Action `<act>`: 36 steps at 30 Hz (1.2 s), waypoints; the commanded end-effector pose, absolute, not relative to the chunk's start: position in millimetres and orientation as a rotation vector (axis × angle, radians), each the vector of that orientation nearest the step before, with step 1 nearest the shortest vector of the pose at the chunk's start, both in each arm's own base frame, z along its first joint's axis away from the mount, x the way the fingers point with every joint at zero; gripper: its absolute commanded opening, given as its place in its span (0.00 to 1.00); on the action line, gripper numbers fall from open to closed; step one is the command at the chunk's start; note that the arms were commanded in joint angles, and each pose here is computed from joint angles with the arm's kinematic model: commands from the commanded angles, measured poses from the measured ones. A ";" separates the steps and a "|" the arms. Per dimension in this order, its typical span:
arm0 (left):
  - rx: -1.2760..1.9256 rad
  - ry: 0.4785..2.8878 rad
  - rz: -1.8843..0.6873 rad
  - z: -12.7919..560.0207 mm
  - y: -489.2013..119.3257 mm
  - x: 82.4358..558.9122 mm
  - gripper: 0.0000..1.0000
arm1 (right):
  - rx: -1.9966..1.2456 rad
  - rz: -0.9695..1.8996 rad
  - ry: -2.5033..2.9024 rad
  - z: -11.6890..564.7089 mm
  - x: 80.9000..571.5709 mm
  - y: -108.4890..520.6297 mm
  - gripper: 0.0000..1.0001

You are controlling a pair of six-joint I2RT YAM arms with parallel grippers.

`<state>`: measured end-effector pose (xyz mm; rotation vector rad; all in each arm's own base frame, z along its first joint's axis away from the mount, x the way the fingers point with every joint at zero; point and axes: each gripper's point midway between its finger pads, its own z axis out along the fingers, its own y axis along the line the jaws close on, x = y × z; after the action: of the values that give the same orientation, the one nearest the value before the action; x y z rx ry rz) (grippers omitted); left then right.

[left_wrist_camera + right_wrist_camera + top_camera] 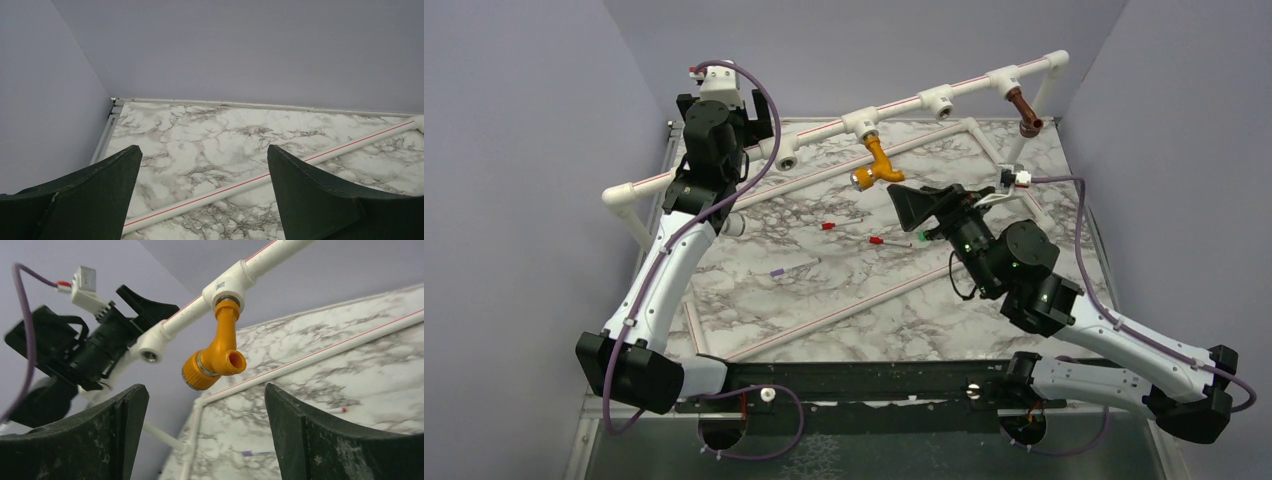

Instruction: Install the water faucets

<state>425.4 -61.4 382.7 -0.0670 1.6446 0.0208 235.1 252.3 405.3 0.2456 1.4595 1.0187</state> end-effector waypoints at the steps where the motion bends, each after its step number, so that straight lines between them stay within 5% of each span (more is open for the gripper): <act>1: -0.007 1.879 0.029 305.0 -67.4 424.6 0.97 | -0.168 0.712 1.417 413.6 230.6 246.9 0.90; 16: -0.005 1.881 0.034 304.4 -67.0 424.9 0.97 | -1.172 -0.018 0.983 424.4 217.6 246.3 0.90; 36: -0.004 1.887 0.040 301.7 -66.4 426.2 0.97 | -1.422 -0.768 0.647 414.2 278.4 270.8 0.88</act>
<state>426.4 -62.2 382.4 -0.0639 1.6441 0.0172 268.5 273.4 394.2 -1.4230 0.7825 -0.5194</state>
